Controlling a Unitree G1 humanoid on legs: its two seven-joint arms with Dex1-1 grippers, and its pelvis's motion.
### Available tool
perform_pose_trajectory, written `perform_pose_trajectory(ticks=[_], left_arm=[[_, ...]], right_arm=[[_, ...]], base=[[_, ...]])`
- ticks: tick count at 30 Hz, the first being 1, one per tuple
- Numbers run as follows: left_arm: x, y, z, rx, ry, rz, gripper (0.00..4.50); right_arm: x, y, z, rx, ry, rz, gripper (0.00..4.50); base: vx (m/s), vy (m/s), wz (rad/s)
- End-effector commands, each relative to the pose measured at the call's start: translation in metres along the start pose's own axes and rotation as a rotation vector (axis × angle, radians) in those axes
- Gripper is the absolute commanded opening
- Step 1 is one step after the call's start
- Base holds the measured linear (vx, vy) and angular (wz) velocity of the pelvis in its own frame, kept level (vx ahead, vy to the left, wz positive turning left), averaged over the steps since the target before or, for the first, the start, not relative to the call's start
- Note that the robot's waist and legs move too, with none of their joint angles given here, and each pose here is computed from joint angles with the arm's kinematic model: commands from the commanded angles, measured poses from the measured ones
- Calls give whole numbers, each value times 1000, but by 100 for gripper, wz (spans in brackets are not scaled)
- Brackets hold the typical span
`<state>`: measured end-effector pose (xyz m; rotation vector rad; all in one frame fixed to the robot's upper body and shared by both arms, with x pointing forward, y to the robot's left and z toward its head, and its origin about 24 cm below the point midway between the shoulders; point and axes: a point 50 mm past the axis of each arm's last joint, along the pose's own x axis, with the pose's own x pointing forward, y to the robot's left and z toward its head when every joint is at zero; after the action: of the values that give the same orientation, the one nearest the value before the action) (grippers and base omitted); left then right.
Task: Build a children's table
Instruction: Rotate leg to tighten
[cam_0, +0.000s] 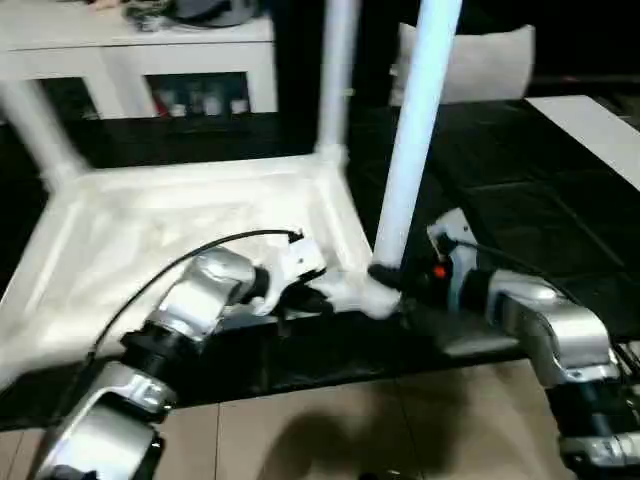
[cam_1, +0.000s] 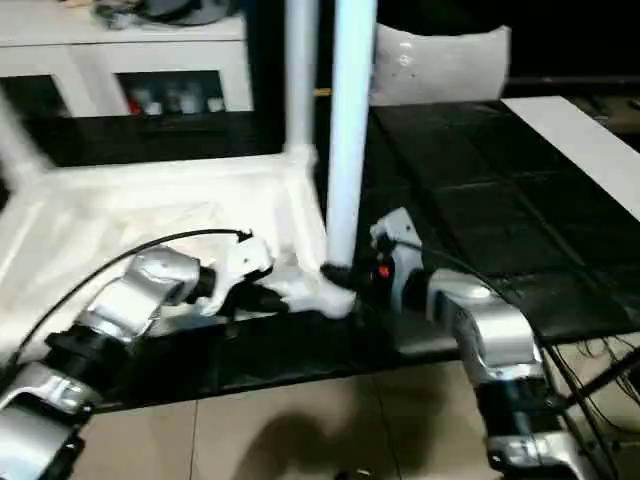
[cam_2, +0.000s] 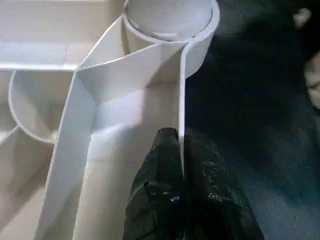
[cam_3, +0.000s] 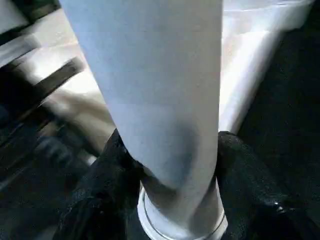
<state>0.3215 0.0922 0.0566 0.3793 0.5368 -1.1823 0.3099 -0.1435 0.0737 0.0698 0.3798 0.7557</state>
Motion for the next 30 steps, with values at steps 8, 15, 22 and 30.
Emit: perform_pose_trajectory(ticks=[8, 15, 22, 30], left_arm=[[22, -8, 29, -21, -117, 113, 0], [14, -6, 21, 62, -79, 65, 0], [2, -1, 7, 147, -23, -3, 0], [-7, -2, -2, 245, 26, -118, 0]], right_arm=[[18, 9, -1, 24, -84, -68, 284], [-1, -4, -3, -98, -93, -13, 349], [-40, -16, -6, -213, -13, 156, 393], [-83, -30, -7, -227, 55, 229, 446]], base=[[0, 0, 0], [0, 0, 0], [0, 0, 0], [0, 0, 0]])
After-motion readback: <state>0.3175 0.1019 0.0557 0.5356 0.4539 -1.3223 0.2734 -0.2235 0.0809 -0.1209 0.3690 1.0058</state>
